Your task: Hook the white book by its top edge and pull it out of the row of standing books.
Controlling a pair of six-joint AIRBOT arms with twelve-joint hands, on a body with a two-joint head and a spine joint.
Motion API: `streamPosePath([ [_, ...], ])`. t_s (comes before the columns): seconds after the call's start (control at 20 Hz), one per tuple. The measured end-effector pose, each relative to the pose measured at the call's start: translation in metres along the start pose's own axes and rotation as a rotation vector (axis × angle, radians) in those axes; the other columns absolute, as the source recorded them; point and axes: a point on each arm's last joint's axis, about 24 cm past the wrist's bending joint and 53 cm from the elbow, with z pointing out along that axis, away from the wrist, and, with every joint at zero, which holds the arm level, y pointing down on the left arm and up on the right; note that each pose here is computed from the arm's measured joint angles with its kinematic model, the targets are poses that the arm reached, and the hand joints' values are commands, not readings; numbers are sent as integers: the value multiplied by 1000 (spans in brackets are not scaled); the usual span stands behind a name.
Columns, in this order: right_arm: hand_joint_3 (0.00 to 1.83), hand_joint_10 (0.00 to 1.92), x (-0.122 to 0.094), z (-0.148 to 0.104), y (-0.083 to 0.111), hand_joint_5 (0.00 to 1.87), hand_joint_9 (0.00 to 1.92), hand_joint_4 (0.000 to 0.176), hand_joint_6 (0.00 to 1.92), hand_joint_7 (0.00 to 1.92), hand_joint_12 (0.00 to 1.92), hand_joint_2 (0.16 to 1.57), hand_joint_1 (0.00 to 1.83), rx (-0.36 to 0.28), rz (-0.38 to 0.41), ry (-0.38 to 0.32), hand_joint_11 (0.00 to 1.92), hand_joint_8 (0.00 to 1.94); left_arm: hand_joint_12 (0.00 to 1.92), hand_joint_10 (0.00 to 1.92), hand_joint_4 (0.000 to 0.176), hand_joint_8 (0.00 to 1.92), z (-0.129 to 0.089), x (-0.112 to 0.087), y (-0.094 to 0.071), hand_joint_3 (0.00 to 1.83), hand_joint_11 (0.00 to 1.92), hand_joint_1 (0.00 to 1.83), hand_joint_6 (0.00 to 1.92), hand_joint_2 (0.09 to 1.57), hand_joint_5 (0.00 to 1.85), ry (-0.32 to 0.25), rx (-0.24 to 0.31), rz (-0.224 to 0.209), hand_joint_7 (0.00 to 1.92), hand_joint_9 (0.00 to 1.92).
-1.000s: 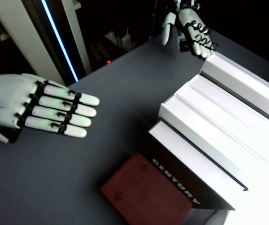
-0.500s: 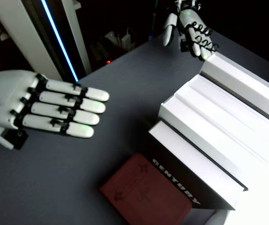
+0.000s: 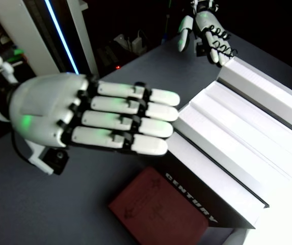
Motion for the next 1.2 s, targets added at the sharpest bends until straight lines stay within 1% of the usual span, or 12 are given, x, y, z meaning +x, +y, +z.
streamPosePath([
  [0.2, 0, 0, 10, 7, -3, 154, 0, 0, 53, 0, 0, 1431, 268, 13, 3, 33, 0, 0, 0, 0, 0, 0, 0, 1, 2, 0, 0, 149, 0, 1427, 0, 1, -4, -6, 0, 0],
  [0.25, 0, 0, 10, 7, -3, 170, 0, 3, 52, 0, 0, 1430, 292, 13, 1, 35, 0, 0, 0, 0, 0, 0, 0, 1, 1, 0, 0, 154, 0, 1426, 0, 0, 0, -5, 0, 0],
  [0.3, 0, 0, 10, 8, -3, 205, 0, 18, 50, 0, 0, 1433, 308, 12, 1, 35, 0, 0, 0, 0, 0, 0, 0, 1, 1, 0, 0, 158, 0, 1423, 0, -1, -2, -6, 0, 0],
  [0.35, 3, 0, 10, 8, -3, 253, 0, 0, 58, 0, 0, 1444, 273, 12, 0, 36, 0, 0, 0, 0, 0, 0, 1, 2, 2, 0, 0, 138, 0, 1423, 0, -4, -1, -11, 0, 0],
  [0.55, 6, 0, 10, 8, -2, 360, 0, 0, 90, 0, 0, 1458, 246, 9, 1, 35, 0, 0, 0, 0, 0, 0, 1, 3, 3, 0, 0, 151, 0, 1421, 0, -3, -3, -18, 0, 0],
  [0.7, 1, 0, 7, 8, 3, 510, 0, 0, 153, 9, 0, 1455, 311, -4, 7, 18, 0, 4, 0, 0, 0, 0, -1, 2, 5, 2, 0, 140, 0, 1427, 0, -9, -8, -20, 0, 0],
  [0.8, 0, 0, 8, 7, 12, 450, 0, 0, 430, 47, 0, 1460, 288, -22, 17, 16, 0, 1, 0, 0, 0, 0, -2, 2, 6, 0, 0, 158, 0, 1422, 0, -12, -12, -21, 0, 0],
  [0.85, 0, 0, 9, 5, 18, 385, 0, 0, 554, 34, 0, 1465, 194, -37, 18, 19, 0, 1, 0, 0, 0, 0, -2, 0, 6, 0, 0, 164, 0, 1419, 0, -18, -12, -23, 0, 0],
  [0.9, 0, 0, 12, 0, 23, 381, 0, 0, 643, 58, 0, 1467, 197, -53, 6, 31, 0, 4, 0, 0, 16, 0, -2, 0, 6, 0, 0, 154, 0, 1422, 0, -23, -13, -25, 0, 0],
  [0.95, 0, 0, 15, -7, 27, 377, 0, 0, 686, 68, 0, 1468, 209, -69, 11, 38, 0, 4, 0, 0, 26, 0, -4, -2, 6, 1, 0, 149, 0, 1424, 0, -27, -14, -26, 0, 0],
  [1.1, 8, 0, 18, -25, 30, 300, 0, 0, 756, 50, 0, 1515, 112, -88, 46, 55, 0, 1, 0, 0, 4, 0, -6, -5, 7, 0, 0, 165, 0, 1414, 0, -38, -18, -26, 0, 0],
  [1.2, 0, 0, 22, -41, 31, 314, 0, 0, 704, 57, 0, 1501, 63, -88, 68, 74, 0, 3, 0, 0, 6, 0, -10, -7, 7, 0, 0, 116, 0, 1415, 0, -45, -25, -25, 0, 0],
])
